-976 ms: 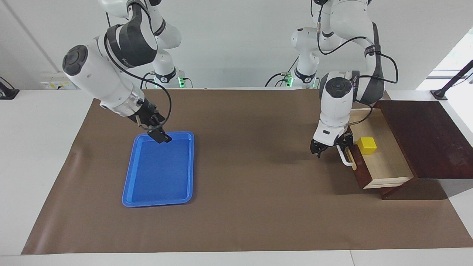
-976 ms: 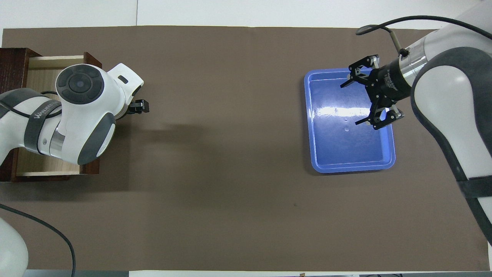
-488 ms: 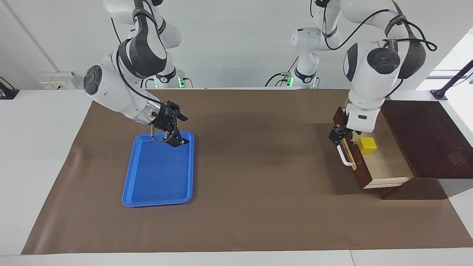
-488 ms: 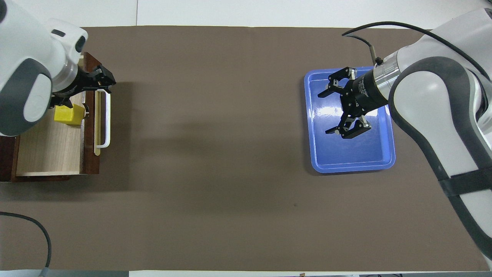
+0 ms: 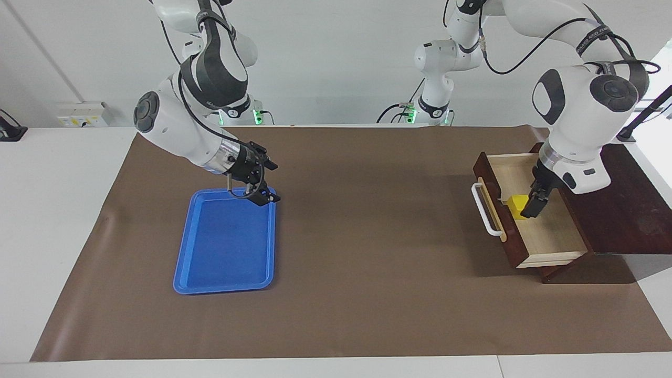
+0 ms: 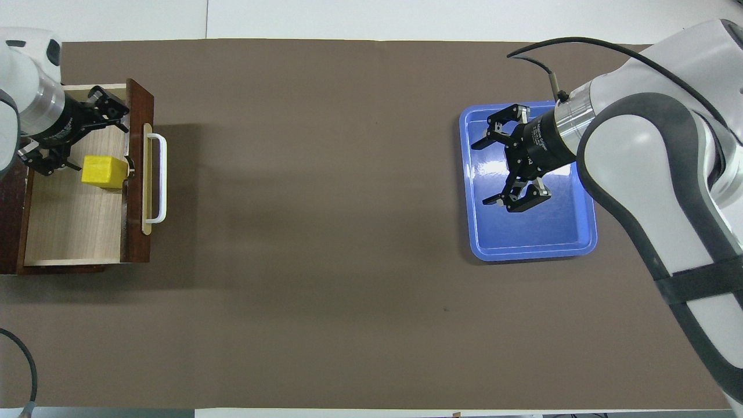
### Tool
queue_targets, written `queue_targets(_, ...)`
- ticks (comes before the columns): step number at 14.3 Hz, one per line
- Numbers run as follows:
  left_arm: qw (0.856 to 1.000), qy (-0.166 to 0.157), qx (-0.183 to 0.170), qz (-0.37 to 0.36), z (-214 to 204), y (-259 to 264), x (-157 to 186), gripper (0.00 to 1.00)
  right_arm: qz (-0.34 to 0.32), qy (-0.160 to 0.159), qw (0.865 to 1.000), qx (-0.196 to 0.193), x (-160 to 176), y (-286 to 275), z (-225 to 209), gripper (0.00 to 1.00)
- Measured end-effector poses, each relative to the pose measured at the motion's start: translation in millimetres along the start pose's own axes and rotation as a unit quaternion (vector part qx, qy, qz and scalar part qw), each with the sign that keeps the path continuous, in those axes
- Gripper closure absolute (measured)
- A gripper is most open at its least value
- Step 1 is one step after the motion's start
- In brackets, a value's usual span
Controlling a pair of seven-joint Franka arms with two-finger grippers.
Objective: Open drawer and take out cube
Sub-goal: 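Lower the left gripper into the drawer and grasp the yellow cube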
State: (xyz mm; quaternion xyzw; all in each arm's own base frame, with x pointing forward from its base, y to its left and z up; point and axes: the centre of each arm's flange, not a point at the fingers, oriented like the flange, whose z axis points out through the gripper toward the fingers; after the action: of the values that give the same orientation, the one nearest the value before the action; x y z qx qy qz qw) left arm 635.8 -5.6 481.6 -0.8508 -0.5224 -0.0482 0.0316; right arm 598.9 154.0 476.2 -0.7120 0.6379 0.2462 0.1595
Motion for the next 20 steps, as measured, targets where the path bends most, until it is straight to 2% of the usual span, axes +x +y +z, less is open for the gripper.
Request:
queue_targets(5, 0.995, 0.0, 0.003, -0.1, 35.2, -39.9, 24.2, 0.0, -0.012, -0.008, 1.0, 0.005, -2.8, 2.4, 9.0, 0.0)
queue_targets(12, 0.991, -0.002, 0.001, -0.131, 48.1, -42.5, 10.1, 0.0, -0.045, -0.014, 0.999, -0.001, -6.4, 5.6, 16.9, 0.0)
queue_targets(15, 0.993, -0.003, 0.0, -0.116, 46.9, -36.9, -0.1, 0.0, -0.046, -0.014, 0.999, -0.001, -7.1, 6.1, 16.9, 0.0)
queue_targets(20, 1.0, -0.003, -0.001, 0.019, 43.2, -29.4, -16.5, 0.0, -0.046, -0.014, 0.999, -0.002, -7.0, 6.2, 17.2, 0.0)
